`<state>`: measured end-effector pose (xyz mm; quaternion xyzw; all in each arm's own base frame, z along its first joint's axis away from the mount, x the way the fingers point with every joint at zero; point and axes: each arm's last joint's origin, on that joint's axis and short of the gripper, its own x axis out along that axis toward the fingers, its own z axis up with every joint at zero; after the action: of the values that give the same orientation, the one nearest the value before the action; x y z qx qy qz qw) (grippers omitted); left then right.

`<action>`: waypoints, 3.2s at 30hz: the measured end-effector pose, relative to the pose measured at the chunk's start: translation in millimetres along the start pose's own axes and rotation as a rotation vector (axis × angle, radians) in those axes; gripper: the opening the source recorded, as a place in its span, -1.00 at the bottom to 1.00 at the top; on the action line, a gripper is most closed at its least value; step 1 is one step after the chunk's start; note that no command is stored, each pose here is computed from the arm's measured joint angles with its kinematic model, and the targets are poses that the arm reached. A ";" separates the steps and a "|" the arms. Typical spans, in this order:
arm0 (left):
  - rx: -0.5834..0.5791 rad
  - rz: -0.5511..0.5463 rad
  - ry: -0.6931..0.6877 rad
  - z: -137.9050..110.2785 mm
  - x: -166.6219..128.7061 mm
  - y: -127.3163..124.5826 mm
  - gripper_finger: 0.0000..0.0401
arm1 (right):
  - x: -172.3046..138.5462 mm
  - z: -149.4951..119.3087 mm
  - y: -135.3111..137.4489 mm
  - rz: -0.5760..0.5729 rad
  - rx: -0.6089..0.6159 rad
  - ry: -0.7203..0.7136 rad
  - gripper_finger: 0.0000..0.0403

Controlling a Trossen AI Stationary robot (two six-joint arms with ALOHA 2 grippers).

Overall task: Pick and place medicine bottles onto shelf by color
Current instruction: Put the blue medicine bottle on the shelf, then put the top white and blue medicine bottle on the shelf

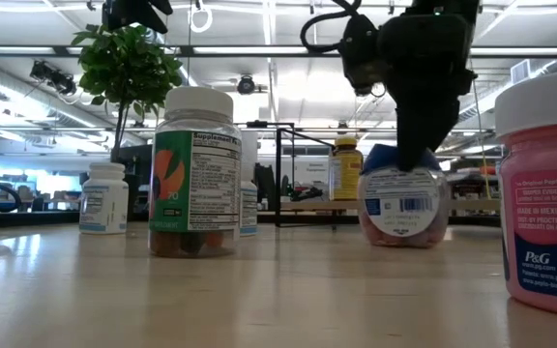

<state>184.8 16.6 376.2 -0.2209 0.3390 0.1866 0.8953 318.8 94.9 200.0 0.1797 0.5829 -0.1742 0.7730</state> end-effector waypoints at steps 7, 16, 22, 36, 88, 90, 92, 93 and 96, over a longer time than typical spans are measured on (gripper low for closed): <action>0.000 0.000 0.000 0.0 0.0 0.0 -0.16 | 0.0 2.2 0.2 -0.006 -0.001 -0.031 0.10; 0.000 0.000 0.000 0.0 0.0 0.0 -0.16 | 1.9 15.5 -13.2 -0.043 0.084 -0.063 -0.05; 0.000 0.000 0.000 0.0 0.0 0.0 -0.16 | -16.5 49.1 -30.6 -0.100 0.180 -0.157 -0.05; 0.001 0.000 0.001 -0.1 0.0 0.0 -0.16 | -59.7 133.4 -143.0 -0.150 0.355 -0.236 -0.01; -0.027 0.000 0.000 0.0 -0.1 0.0 -0.16 | -33.4 160.0 -199.3 -0.112 0.228 -0.193 0.35; -0.027 0.000 -0.001 0.0 -0.1 -0.1 -0.16 | -40.0 162.3 -198.6 -0.111 0.227 -0.198 0.38; -0.027 0.001 0.000 0.0 -0.1 0.0 -0.16 | -48.7 164.0 -198.0 -0.114 0.221 -0.190 0.42; -0.027 0.000 0.000 0.0 -0.1 0.0 -0.16 | -54.1 165.5 -197.6 -0.115 0.217 -0.192 0.43; -0.027 0.001 0.000 0.0 -0.1 0.0 -0.16 | -72.1 168.1 -196.3 -0.117 0.223 -0.186 0.46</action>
<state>184.8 16.6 376.3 -0.2330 0.3363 0.1916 0.8921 347.0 -153.3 297.8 0.2131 0.4953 -0.2987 0.7874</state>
